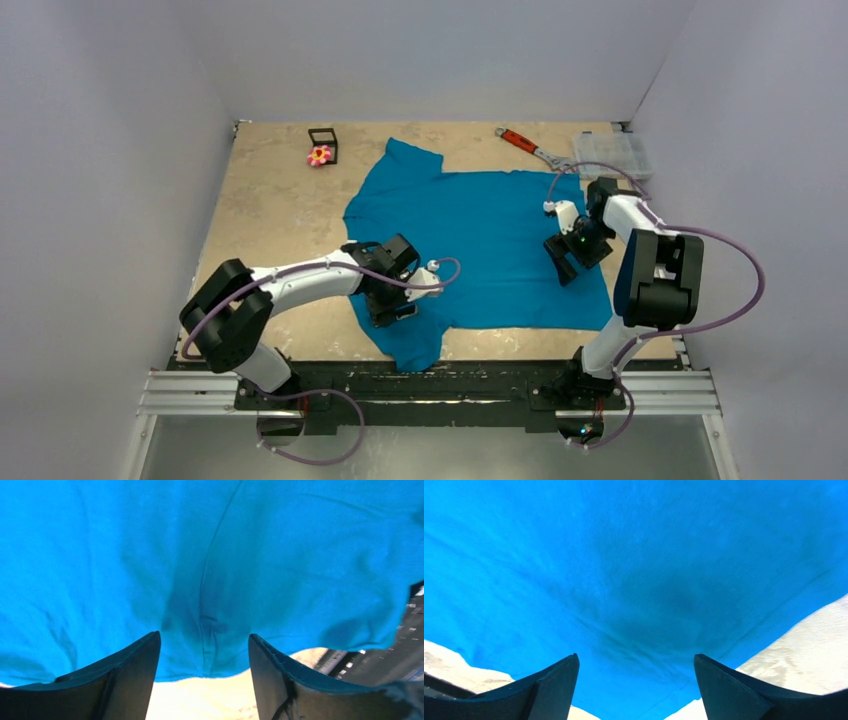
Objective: Remove the brooch from the garment
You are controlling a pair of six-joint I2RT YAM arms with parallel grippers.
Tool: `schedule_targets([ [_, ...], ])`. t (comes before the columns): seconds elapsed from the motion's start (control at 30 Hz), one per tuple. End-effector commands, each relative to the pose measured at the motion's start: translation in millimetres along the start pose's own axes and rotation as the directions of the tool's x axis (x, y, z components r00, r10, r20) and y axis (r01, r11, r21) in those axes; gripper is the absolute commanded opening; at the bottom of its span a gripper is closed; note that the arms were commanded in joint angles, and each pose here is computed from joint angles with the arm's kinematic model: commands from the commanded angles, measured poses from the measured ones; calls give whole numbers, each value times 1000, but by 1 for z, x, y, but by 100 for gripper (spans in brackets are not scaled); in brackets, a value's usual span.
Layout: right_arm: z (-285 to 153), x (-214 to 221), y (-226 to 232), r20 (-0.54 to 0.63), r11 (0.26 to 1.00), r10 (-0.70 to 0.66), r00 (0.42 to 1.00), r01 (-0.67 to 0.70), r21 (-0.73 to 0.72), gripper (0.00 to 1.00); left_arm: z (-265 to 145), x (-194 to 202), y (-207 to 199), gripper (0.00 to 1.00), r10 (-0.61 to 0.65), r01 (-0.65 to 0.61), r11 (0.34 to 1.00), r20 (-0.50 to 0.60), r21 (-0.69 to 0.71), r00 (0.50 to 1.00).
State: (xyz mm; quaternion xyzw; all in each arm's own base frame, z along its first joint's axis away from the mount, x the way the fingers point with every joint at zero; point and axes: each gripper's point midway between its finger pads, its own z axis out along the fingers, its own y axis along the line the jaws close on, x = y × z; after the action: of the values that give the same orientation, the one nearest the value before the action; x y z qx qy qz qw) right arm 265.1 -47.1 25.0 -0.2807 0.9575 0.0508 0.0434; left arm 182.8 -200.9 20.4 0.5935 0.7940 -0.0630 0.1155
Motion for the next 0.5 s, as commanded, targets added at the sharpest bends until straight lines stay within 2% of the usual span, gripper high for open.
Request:
schedule_targets([
  [0.0,-57,-53,2,229,1000,-19,973,24,-19,96,-58,-40,9,74,-125,122,992,181,24,975],
  [0.07,-83,-76,3,326,999,-13,945,23,-26,99,-91,-54,24,95,-189,192,981,292,21,937],
  [0.13,-112,-98,3,420,1000,-13,907,22,-17,99,-121,-59,41,99,-271,277,960,370,37,889],
  [0.27,-168,-134,3,577,1000,-22,817,17,13,99,-183,-58,86,100,-357,421,907,521,-4,775],
  [0.4,-215,-159,-1,696,998,3,718,-41,38,99,-236,-33,125,100,-504,617,785,637,56,584],
  [0.47,-227,-162,-4,731,996,18,682,-72,42,99,-254,-11,142,100,-585,717,691,651,86,485],
])
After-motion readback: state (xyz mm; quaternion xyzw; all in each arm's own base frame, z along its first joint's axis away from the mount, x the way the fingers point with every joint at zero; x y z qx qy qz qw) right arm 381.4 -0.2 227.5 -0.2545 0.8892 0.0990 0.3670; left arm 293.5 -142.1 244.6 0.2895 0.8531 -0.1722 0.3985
